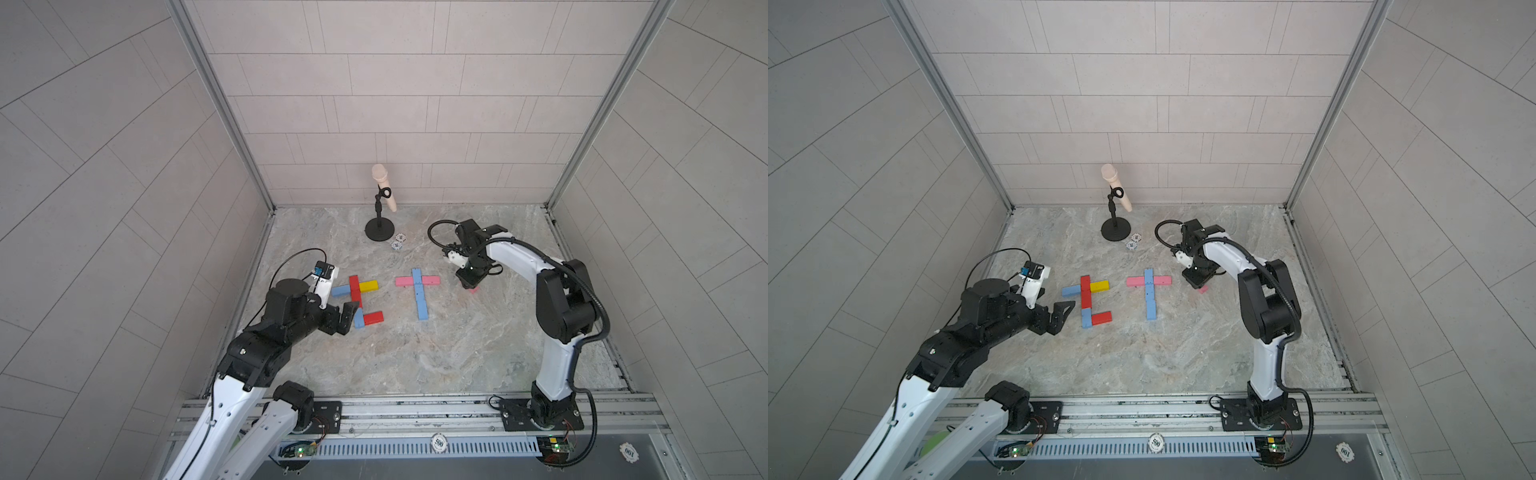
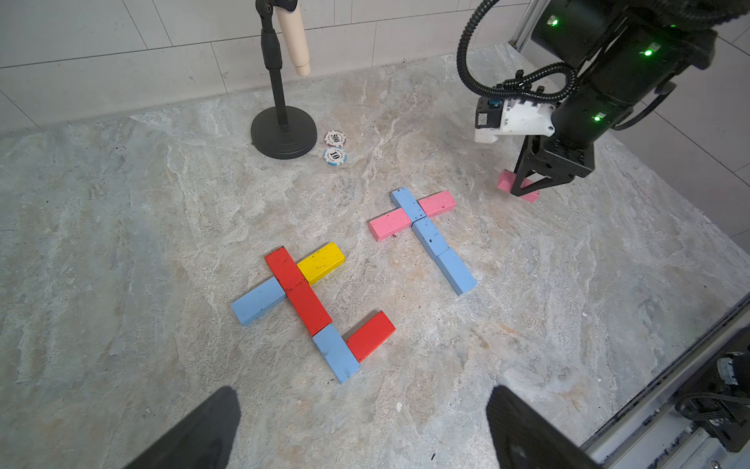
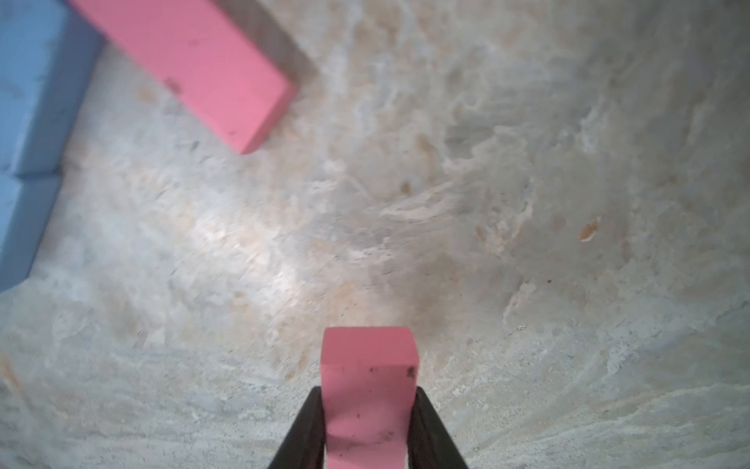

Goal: Assemble the letter t with building blocks
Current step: Pick up the building block from the center of the board, then assemble the building block at the center of the board.

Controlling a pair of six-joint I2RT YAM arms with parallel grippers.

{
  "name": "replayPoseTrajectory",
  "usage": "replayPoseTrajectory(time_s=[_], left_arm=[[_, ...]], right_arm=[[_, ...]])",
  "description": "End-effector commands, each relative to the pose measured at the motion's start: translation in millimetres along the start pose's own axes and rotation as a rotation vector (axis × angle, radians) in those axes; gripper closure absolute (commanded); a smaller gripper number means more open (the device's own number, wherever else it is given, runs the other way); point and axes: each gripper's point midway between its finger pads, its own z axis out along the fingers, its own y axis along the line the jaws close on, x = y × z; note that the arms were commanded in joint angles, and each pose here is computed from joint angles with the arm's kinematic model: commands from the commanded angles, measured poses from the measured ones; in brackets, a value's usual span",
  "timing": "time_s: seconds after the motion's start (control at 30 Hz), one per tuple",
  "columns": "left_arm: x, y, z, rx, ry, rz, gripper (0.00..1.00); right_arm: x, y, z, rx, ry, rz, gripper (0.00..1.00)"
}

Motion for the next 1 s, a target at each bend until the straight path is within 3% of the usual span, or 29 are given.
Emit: replayPoseTrajectory(time_s=[0.0, 0.13, 0.43, 0.97], left_arm=[[-4.0, -3.4, -3.1, 0.015, -0.020, 0.021, 0.00], [-1.7, -3.7, -5.3, 0.015, -0.026, 0.025, 0.00], [5.5, -3.2, -11.8, 0.009, -0.028, 0.025, 0.00], [8.9, -1.4, -19.1, -0.005, -0.044, 0.014, 0.00]], right_arm=[[2.4, 32.0, -8.2, -0.031, -0.042, -0.263, 0.84], [11.9, 55.9, -9.9, -0.044, -0.020, -0.465, 0.87], [2.7, 81.2, -1.4, 0.010, 0.052, -0.686, 0.87], [-24.8, 117.5, 18.4, 0.006, 0.065, -0.839, 0.87]])
